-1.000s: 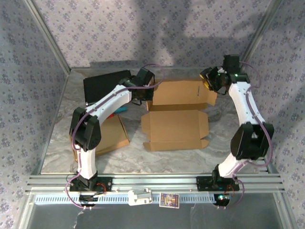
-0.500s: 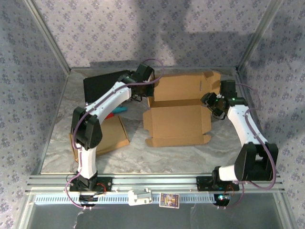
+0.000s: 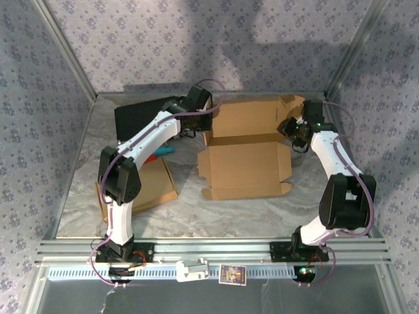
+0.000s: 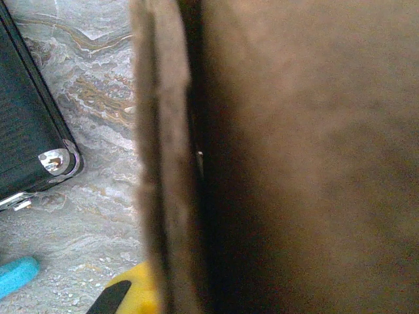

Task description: Fold the paper box

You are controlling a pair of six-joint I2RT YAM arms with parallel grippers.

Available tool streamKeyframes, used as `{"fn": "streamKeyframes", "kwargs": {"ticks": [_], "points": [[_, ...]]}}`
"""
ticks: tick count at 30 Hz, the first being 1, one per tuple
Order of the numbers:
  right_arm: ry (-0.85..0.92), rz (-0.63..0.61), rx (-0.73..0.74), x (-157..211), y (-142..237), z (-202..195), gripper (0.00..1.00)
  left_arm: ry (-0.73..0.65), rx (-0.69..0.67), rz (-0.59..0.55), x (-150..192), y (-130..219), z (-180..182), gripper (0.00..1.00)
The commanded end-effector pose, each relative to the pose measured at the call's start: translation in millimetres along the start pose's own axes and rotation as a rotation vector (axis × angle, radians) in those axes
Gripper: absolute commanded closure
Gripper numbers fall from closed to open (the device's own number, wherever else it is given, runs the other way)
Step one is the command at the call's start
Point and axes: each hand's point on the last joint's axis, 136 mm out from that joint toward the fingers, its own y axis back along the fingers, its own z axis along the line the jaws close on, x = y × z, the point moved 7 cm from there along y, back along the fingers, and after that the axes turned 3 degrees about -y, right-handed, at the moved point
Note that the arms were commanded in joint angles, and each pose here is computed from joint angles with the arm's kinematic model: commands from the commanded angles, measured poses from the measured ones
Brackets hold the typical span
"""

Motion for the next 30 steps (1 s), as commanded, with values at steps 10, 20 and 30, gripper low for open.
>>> {"fn": "streamKeyframes", "kwargs": {"ticks": [10,20,30], "points": [[0.033,-0.04,0.003,2,21,10,0.52,0.002,0.023,-0.007,-10,5,-3,1.0],[0.016,0.0,0.067,11,5,-22,0.4,0.003,0.04,0.001,-12,5,-3,1.0],[0.028,-0.007,-0.041,-9,-2,5,0.55,0.001,0.043,0.005,-12,4,-4,1.0]]}}
